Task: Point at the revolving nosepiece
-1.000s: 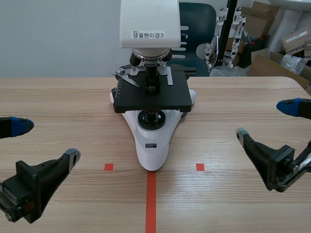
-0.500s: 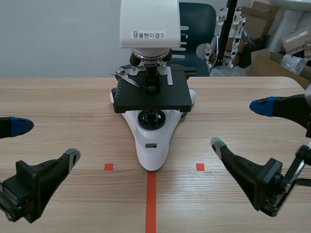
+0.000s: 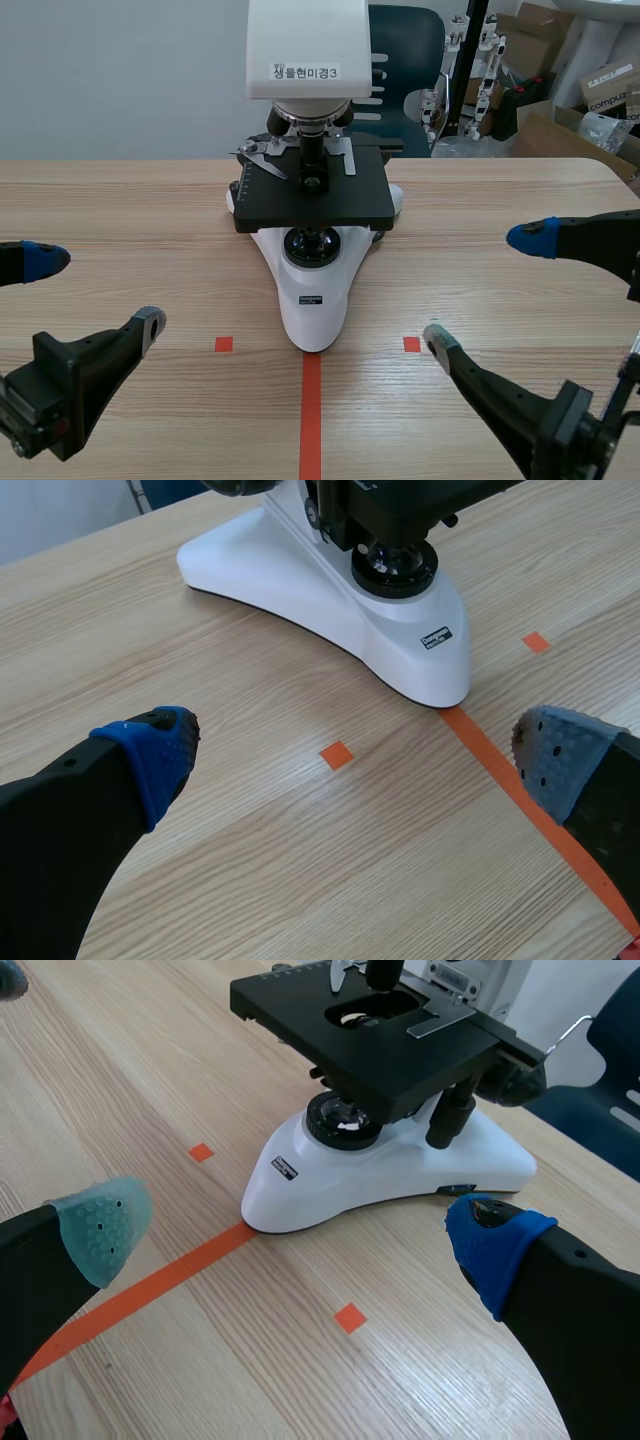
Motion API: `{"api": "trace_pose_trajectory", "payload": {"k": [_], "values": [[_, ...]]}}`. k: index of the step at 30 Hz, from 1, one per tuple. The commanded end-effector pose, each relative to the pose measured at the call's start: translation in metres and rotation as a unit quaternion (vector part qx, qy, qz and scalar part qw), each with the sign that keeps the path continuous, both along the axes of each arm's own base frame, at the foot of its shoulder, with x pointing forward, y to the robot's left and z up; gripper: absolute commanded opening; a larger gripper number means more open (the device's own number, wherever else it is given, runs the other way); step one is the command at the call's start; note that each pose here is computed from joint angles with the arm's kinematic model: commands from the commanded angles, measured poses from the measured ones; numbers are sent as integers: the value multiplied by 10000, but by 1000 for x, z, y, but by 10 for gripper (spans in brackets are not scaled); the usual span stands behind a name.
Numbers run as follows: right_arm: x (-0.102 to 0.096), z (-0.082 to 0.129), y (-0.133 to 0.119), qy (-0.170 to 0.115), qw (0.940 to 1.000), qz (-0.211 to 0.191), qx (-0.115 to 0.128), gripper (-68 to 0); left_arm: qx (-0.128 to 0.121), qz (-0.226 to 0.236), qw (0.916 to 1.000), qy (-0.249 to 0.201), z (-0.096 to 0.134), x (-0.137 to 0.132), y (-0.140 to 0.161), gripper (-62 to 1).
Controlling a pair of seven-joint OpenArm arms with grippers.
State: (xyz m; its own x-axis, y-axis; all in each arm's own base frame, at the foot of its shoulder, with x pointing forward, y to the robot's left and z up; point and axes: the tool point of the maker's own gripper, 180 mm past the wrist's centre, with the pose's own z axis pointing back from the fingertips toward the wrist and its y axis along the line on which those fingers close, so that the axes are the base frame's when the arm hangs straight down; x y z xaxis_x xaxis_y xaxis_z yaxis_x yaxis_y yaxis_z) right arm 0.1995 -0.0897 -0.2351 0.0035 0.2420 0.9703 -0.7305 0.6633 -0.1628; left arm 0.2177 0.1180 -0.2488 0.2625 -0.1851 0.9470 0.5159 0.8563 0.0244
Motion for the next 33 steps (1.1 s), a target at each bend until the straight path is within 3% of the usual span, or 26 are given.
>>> {"api": "trace_pose_trajectory", "payload": {"k": [1, 7, 13, 33], "values": [[6, 9, -2, -193, 9998, -29, 37, 4, -66, -1, 9999, -114, 7, 2, -2, 14], [18, 12, -14, -438, 9979, -470, -112, 4, -66, -1, 9999, -114, 7, 2, -2, 14], [23, 12, -20, -462, 9966, -667, -140, 4, -66, -1, 9999, -114, 7, 2, -2, 14], [26, 7, -25, -403, 9955, -808, -289, 4, -66, -1, 9999, -114, 7, 2, -2, 14]]}}
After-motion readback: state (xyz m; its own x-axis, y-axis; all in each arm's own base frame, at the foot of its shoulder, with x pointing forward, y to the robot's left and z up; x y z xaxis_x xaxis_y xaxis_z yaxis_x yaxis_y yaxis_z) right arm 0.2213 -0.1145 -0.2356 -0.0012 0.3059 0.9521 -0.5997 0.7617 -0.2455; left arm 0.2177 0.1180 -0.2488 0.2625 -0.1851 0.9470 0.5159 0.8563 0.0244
